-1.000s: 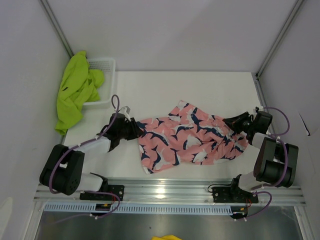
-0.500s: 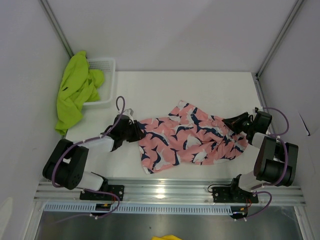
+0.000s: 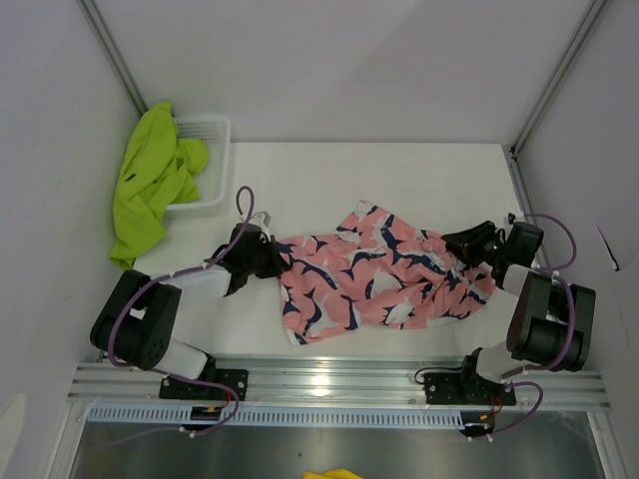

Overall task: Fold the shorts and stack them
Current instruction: Flatten the shorts out

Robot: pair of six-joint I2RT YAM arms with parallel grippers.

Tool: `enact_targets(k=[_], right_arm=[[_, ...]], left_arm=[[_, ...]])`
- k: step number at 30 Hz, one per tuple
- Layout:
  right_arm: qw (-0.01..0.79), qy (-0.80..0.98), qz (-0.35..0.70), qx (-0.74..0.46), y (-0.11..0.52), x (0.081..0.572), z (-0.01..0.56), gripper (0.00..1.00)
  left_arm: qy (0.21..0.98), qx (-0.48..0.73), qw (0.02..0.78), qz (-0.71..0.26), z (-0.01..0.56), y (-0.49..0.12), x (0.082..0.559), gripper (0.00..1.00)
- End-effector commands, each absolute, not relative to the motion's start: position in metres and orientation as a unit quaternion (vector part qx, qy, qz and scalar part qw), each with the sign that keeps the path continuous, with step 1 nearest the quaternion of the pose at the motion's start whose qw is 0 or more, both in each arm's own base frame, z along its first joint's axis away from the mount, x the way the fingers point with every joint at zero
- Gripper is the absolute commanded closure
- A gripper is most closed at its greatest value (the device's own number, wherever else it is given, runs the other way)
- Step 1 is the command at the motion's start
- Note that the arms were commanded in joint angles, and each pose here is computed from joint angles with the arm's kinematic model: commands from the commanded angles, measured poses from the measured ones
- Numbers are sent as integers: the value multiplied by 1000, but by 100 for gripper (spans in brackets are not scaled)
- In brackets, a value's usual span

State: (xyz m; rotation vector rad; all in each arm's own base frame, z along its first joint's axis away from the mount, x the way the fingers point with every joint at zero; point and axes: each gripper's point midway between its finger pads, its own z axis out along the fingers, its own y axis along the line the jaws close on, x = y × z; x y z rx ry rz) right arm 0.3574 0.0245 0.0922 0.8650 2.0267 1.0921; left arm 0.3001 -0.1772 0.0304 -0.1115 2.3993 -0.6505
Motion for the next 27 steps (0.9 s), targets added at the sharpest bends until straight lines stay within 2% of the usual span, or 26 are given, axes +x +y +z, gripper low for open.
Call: enact_targets(k=[1,2,5,13,17,21,24,25,27], right_arm=[[339,778,429,309,29,356,95,64],[341,777,433,305,31,355,96,59],[349,768,451,292,35,354,103,52],[350,769,478,239,59,357,113,53],[355,787,449,231,57,360,112,65],[339,802,435,230,59,361,104,71],[339,808,422,233,54,364,100,96],[344,807,417,237,52,364,101,100],[367,806,397,242,43,365,111,100]], left_arm=[[892,-24,369,-260,63,-183,320,100],[888,-25,376,-265,70,-182,322,100],[879,-29,385,-281,82,-176,325,100],[860,-26,409,-303,95,-164,324,100],[855,-23,412,-314,95,-165,323,100],[849,-23,411,-333,96,-167,323,100],[847,-24,410,-337,97,-167,322,100],[847,-26,410,-337,96,-167,322,100],[841,-24,420,-339,103,-166,321,100]])
